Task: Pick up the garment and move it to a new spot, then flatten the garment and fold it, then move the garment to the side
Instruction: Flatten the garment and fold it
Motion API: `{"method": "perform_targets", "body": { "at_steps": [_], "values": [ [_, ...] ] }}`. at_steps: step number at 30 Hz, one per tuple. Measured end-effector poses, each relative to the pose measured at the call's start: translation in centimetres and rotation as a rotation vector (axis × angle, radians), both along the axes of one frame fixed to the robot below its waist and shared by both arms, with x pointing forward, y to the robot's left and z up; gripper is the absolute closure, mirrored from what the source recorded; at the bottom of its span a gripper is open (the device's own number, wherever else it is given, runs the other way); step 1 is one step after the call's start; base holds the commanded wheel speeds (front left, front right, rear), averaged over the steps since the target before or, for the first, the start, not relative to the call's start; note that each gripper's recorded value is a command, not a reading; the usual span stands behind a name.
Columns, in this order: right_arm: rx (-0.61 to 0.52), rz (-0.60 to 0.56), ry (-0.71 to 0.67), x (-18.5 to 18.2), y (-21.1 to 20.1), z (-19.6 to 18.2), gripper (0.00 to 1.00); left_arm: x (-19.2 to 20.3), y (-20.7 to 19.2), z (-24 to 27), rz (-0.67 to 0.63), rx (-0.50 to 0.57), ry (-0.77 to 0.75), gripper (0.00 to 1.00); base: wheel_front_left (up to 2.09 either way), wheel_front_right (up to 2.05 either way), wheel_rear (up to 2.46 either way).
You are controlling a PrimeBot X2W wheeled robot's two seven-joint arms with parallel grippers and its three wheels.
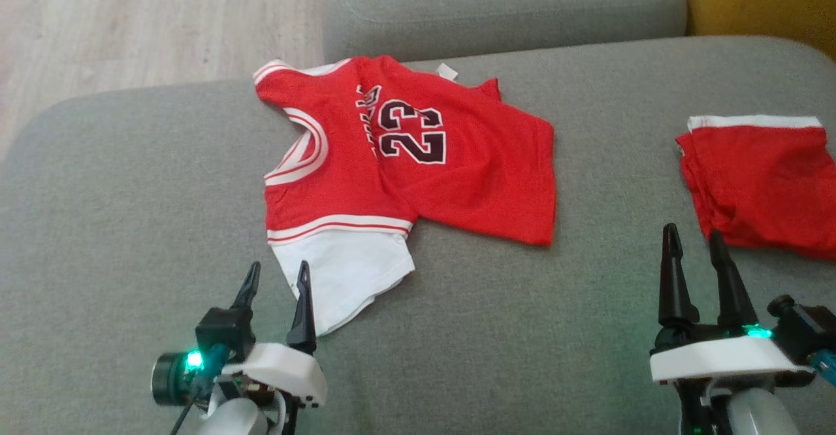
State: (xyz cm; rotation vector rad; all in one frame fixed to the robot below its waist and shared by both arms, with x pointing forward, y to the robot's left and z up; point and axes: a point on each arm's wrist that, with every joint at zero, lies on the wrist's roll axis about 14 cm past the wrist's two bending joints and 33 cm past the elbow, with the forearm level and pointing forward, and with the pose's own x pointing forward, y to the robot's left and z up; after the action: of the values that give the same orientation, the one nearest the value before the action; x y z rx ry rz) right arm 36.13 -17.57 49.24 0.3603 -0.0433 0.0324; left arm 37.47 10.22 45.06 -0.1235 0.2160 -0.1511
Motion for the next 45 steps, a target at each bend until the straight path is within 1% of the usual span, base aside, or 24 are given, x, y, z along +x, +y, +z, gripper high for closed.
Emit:
{"method": "perform_targets", "body": {
  "at_steps": [5,9,13,19,21,25,27,33,37,38,39,40,41,45],
  "values": [
    [-0.002,-0.014,0.030,-0.1,-0.4,-0.9,0.00,-0.1,-0.3,-3.9,-0.029,0.040,0.174,0.00,0.00,0.00,0.00],
    [-0.004,-0.033,0.048,0.1,-1.1,-1.5,0.00,0.7,0.3,-6.5,-0.019,0.092,0.285,0.00,0.00,0.00,0.00],
    [-0.006,-0.054,0.054,0.2,-1.7,-1.7,0.00,0.8,0.5,-8.7,-0.021,0.116,0.386,0.00,0.00,0.00,0.00],
    [-0.002,-0.080,0.066,0.0,-2.5,-2.0,0.00,1.7,-0.5,-9.3,-0.060,0.111,0.422,0.00,0.00,0.00,0.00],
    [-0.002,-0.084,0.067,0.0,-2.7,-2.1,0.00,1.9,-0.5,-9.4,-0.071,0.126,0.421,1.00,0.00,0.00,0.00],
    [-0.002,-0.086,0.061,0.0,-2.7,-1.9,0.00,2.3,-0.4,-9.0,-0.065,0.124,0.389,1.00,0.00,0.00,0.00],
    [-0.002,-0.085,0.060,0.0,-2.7,-1.8,0.00,2.9,0.3,-8.4,-0.030,0.118,0.346,1.00,0.00,0.00,0.00],
    [0.000,-0.075,0.055,0.1,-2.4,-1.7,0.00,5.6,5.1,-5.2,0.132,0.121,0.178,1.00,0.00,0.00,0.00],
    [0.001,-0.066,0.056,0.3,-2.1,-1.8,0.00,6.0,6.9,-4.4,0.168,0.142,0.149,1.00,0.00,0.00,0.00],
    [0.001,-0.064,0.057,0.3,-2.0,-1.8,0.00,6.0,7.1,-4.4,0.175,0.144,0.146,0.95,0.00,0.00,0.00],
    [0.002,-0.061,0.056,0.3,-1.9,-1.7,0.00,5.9,7.2,-4.3,0.180,0.145,0.143,0.67,0.00,0.00,0.00],
    [0.002,-0.059,0.055,0.4,-1.9,-1.7,0.00,5.9,7.4,-4.1,0.188,0.146,0.136,0.18,0.00,0.00,0.00],
    [0.002,-0.057,0.055,0.4,-1.8,-1.7,0.00,5.9,7.6,-3.9,0.194,0.145,0.127,0.00,0.00,0.00,0.00],
    [0.004,-0.046,0.052,0.5,-1.5,-1.6,0.00,5.9,7.6,-2.3,0.212,0.115,0.064,0.00,0.00,0.00,0.00]
  ]
}}
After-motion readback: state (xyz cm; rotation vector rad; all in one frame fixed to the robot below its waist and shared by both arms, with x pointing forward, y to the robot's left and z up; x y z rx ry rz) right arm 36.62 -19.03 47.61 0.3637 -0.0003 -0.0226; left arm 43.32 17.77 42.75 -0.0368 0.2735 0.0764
